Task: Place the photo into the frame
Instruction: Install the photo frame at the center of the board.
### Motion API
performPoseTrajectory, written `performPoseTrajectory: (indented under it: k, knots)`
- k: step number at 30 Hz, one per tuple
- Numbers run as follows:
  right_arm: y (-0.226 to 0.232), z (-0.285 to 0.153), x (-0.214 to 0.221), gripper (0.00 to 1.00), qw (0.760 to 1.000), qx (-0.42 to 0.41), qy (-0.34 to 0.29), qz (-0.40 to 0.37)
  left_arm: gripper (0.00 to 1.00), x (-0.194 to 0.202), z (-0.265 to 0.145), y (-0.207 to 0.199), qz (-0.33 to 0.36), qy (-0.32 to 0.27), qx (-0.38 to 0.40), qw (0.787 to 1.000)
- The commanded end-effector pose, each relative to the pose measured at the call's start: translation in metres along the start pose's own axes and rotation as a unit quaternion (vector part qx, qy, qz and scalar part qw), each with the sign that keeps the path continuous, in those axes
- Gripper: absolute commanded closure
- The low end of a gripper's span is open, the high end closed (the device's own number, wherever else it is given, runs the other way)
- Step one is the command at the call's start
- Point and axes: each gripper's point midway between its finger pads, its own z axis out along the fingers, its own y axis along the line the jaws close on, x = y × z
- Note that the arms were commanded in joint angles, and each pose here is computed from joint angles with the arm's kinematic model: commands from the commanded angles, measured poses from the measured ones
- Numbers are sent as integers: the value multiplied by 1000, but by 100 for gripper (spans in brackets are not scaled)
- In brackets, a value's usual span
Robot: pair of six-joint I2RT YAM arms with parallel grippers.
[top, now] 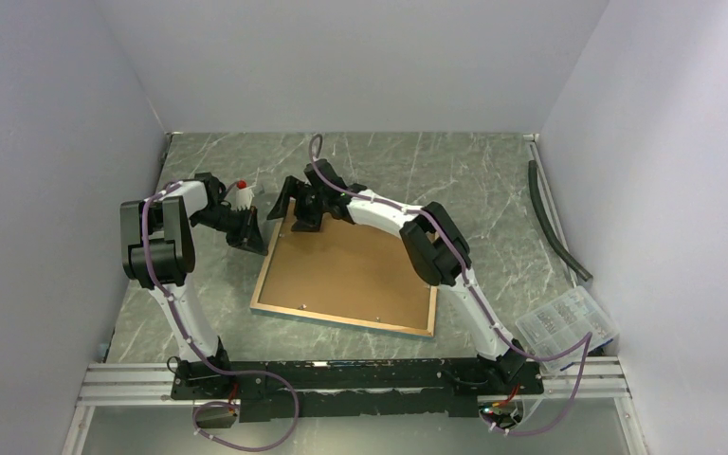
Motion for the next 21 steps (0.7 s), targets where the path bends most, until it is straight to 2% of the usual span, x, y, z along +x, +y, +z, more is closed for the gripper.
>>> performPoseTrajectory:
  k: [1, 14, 21]
  knots:
    - [4, 4, 10, 16, 1000, 10, 11, -11, 91, 5, 6, 4, 23, 7, -7, 1000]
    - [15, 21, 27, 17, 999, -2, 33, -14, 91, 3, 5, 3, 24, 6, -4, 1000]
    - [16, 17, 23, 17, 999, -1, 31, -21, 92, 4, 5, 2, 26, 6, -3, 1000]
